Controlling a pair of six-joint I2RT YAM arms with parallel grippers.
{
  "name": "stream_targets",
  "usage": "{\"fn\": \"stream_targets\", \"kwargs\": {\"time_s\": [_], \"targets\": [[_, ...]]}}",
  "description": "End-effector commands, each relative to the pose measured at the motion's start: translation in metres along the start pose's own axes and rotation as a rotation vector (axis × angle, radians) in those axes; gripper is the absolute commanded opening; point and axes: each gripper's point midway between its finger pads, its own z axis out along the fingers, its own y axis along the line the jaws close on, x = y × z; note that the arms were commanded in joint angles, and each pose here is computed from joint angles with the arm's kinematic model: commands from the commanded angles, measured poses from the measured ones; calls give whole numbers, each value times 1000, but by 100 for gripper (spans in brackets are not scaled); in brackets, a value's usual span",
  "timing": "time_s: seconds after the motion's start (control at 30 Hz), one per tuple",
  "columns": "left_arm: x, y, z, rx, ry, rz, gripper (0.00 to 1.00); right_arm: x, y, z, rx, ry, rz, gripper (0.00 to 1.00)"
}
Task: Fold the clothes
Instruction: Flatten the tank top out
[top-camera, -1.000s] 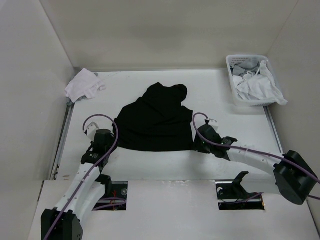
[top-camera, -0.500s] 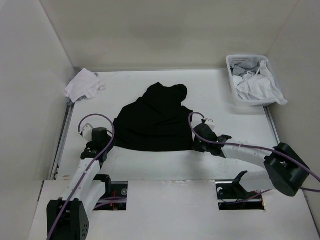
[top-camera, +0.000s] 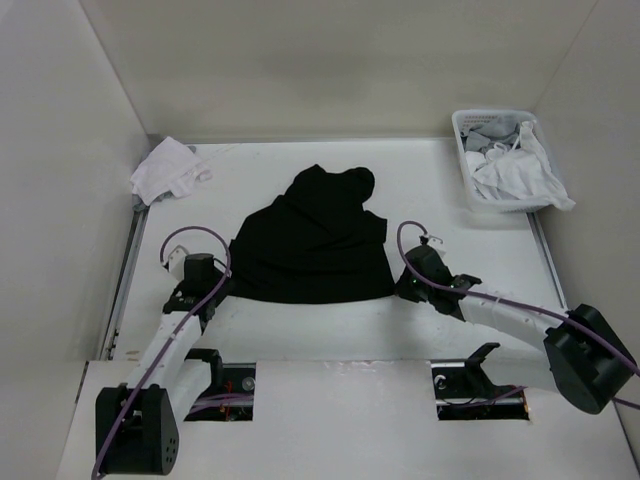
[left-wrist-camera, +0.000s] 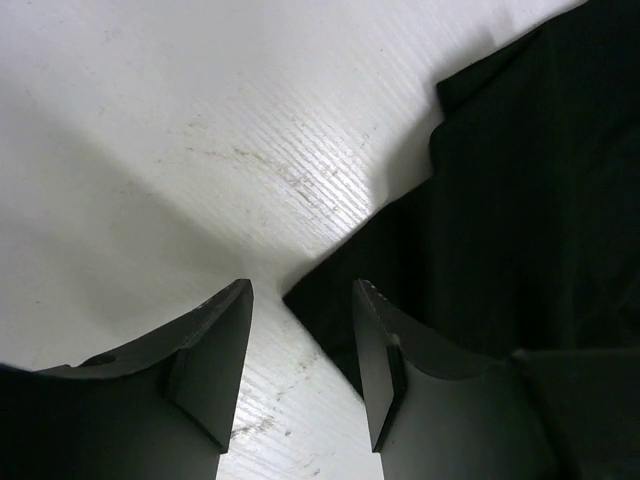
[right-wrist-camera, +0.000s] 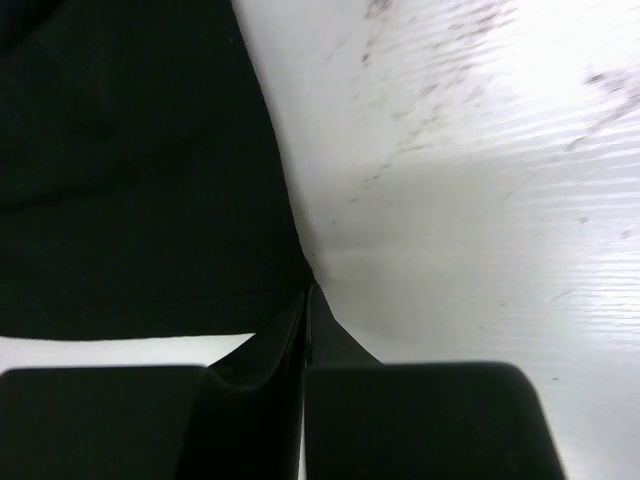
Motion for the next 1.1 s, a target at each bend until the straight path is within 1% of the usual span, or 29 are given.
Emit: {"fn": "stream_targets", "kwargs": {"time_s": [0.0,0.07,0.13,0.37,0.5,0.77,0.93,1.07], "targets": [[-1,-8,3,35,0,6,41,-12,2,-2,-31,-43,12,0],[0,-8,6,32,5,12,36,-12,4,-3,-38,-43,6,0],[2,-7,8,32,12,15,34,-13,2,-2,-35,-48,12,0],[10,-9,10,31,46,45,31,-13,3,-1,-38,-49,8,1],[18,-11,7,44,74,53,24,-14,3,-1,-40,-53,10,1],[24,-7,1,19,92,38,19,-16,4,-3,-49,-61,12,2],[25,-7,-4,28,90,23,9,-17,5,-4,-53,-65,13,2],[20,-14,-11,68,74,18,2,-16,6,-4,-58,-66,10,2]]}}
